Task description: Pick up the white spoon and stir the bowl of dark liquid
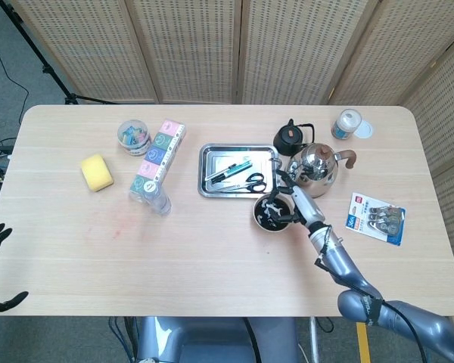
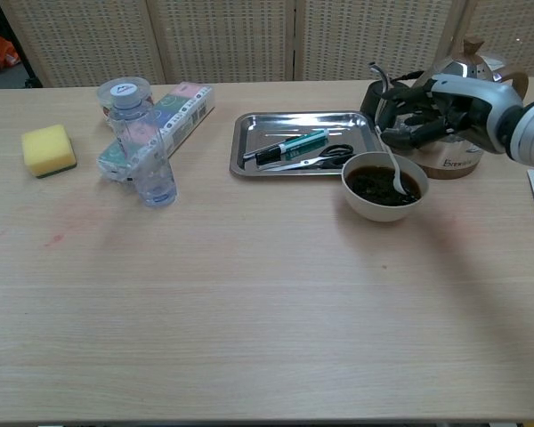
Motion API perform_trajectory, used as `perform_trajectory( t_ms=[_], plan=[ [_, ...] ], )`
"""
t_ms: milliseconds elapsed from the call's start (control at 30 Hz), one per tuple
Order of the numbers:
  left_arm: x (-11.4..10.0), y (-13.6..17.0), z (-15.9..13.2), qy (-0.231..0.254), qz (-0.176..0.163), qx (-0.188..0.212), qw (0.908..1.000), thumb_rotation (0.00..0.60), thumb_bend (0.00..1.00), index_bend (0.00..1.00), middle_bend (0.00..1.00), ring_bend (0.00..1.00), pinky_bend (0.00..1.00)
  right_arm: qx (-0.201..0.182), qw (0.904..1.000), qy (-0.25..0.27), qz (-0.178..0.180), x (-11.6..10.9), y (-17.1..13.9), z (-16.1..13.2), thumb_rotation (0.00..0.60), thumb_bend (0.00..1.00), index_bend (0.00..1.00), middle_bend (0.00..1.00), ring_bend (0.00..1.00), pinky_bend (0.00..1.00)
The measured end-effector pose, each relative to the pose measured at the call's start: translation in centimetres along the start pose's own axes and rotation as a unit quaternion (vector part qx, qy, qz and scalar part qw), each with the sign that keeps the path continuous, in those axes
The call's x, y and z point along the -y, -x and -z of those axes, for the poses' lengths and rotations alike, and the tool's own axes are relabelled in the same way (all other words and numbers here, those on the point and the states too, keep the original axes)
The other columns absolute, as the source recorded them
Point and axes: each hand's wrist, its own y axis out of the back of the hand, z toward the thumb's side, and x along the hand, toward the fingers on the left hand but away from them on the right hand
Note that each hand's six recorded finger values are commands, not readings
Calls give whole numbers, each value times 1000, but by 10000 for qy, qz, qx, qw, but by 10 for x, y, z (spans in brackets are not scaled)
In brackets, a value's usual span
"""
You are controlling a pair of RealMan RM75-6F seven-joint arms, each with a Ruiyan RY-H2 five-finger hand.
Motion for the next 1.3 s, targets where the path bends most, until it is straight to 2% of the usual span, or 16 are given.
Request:
perform_trajectory(
  t_ms=[67, 100, 167, 233, 300, 333, 400, 767, 867, 967, 1167, 1267, 1300],
  plan=[
    [1, 0, -1, -11, 2, 5, 10000, 600, 9, 0, 0, 0, 0, 2, 10000, -21, -7, -2, -3, 1, 600, 663, 605, 0, 0, 0],
    [1, 0, -1, -18, 5, 8, 10000, 600, 9, 0, 0, 0, 0, -2, 10000, -36, -18, -3, -5, 2, 600, 612, 605, 0, 0, 0],
    [2, 0, -2, -31, 15, 13, 10000, 600, 8, 0, 0, 0, 0, -11, 10000, -41, -37, -4, -8, 2, 600, 412, 570, 0, 0, 0],
    [3, 0, -2, -44, 27, 17, 10000, 600, 8, 0, 0, 0, 0, -28, 10000, -7, -62, -4, -9, 1, 600, 118, 461, 0, 0, 0],
    [3, 0, -3, -55, 34, 15, 10000, 600, 8, 0, 0, 0, 0, -52, 9999, 47, -103, -2, -10, 0, 600, 11, 343, 0, 0, 0],
    [4, 0, -3, -55, 34, 11, 10000, 600, 8, 0, 0, 0, 0, -66, 9999, 70, -122, -2, -10, -1, 600, 0, 284, 0, 0, 0],
    [4, -1, -2, -56, 31, 0, 10000, 600, 9, 0, 0, 0, 0, -110, 9998, 69, -160, -2, -9, -5, 600, 0, 238, 0, 0, 0],
    [3, 0, -3, -33, 39, 29, 10000, 600, 9, 0, 0, 0, 0, -255, 9995, -133, -109, -15, -19, -20, 600, 0, 228, 0, 0, 0],
    [3, 1, -4, -27, 44, 61, 10000, 600, 9, 0, 0, 0, 0, -290, 9989, -358, -105, -23, -31, -23, 600, 0, 228, 0, 0, 0],
    [2, 3, -4, -27, 37, 87, 10000, 600, 9, 0, 0, 0, 0, -335, 9958, -847, -41, -36, -47, -22, 600, 0, 228, 0, 0, 0],
    [3, 6, -7, -45, 42, 156, 9999, 600, 8, 0, 0, 0, 0, -531, 9792, -1924, 366, -61, -83, -15, 600, 0, 227, 0, 0, 0],
    [4, 7, -8, -68, 47, 186, 9998, 600, 7, 0, 0, 0, 0, -663, 9651, -2437, 690, -75, -104, -9, 600, 0, 195, 0, 0, 0],
    [4, 8, -9, -77, 46, 196, 9998, 600, 5, 0, 0, 0, 0, -708, 9577, -2665, 826, -80, -113, -6, 600, 0, 173, 0, 0, 0]
  ],
)
